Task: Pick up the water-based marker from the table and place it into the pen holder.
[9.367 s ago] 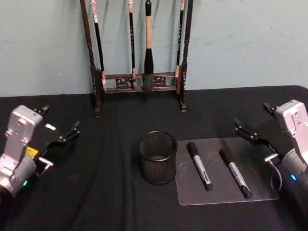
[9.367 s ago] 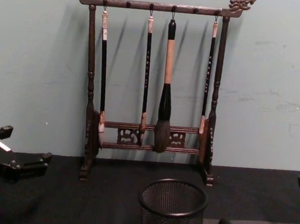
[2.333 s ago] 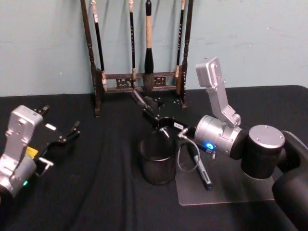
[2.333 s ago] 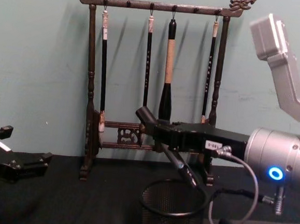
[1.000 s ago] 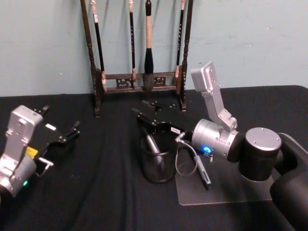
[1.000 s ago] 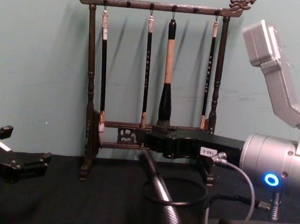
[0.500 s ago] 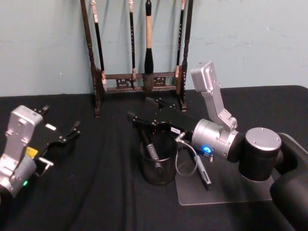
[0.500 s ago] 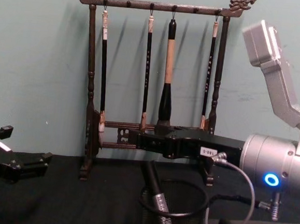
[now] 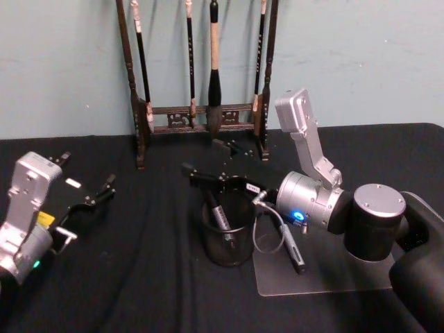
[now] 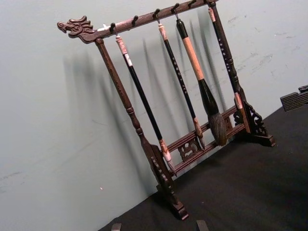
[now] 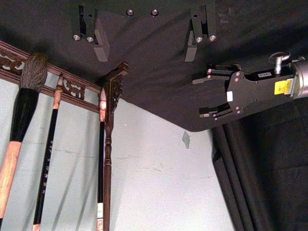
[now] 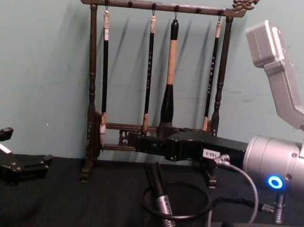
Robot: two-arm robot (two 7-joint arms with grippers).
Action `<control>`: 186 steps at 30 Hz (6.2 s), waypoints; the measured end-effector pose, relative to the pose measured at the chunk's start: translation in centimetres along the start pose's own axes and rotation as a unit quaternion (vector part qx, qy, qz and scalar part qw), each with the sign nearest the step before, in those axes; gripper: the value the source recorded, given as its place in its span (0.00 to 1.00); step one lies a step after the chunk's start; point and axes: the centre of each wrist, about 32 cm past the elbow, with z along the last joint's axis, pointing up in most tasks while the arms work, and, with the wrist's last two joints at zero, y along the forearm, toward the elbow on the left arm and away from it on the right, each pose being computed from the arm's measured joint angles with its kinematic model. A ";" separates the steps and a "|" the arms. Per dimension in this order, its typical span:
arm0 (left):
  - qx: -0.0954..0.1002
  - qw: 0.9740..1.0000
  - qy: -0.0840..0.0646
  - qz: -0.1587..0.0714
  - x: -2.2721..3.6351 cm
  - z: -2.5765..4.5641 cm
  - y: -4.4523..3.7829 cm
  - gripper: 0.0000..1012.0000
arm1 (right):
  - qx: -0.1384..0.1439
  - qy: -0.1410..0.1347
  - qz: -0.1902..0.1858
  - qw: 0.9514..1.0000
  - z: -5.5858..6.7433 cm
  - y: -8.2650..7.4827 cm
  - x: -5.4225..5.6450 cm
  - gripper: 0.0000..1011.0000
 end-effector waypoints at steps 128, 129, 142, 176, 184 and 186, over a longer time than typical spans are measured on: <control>0.000 1.000 0.000 0.000 0.00 0.00 0.00 1.00 | -0.324 0.048 -0.211 0.921 1.5 -3.4 -0.4 0.75; 0.000 1.000 0.000 0.000 0.00 0.00 0.00 1.00 | -0.324 0.048 -0.211 0.921 1.5 -3.4 -0.4 0.73; 0.000 1.000 0.000 0.000 0.00 0.00 0.00 1.00 | -0.323 0.048 -0.211 0.921 1.5 -3.4 -0.4 0.27; 0.000 1.000 0.000 0.000 0.00 0.00 0.00 1.00 | -0.165 0.046 -0.219 0.961 4.1 -4.8 0.1 0.24; 0.000 1.000 0.000 0.000 0.00 0.00 0.00 1.00 | -0.123 0.041 -0.196 0.972 5.1 -4.5 0.3 0.24; 0.000 1.000 0.000 0.000 0.00 0.00 0.00 1.00 | -0.094 0.031 -0.167 0.981 5.6 -4.0 0.1 0.24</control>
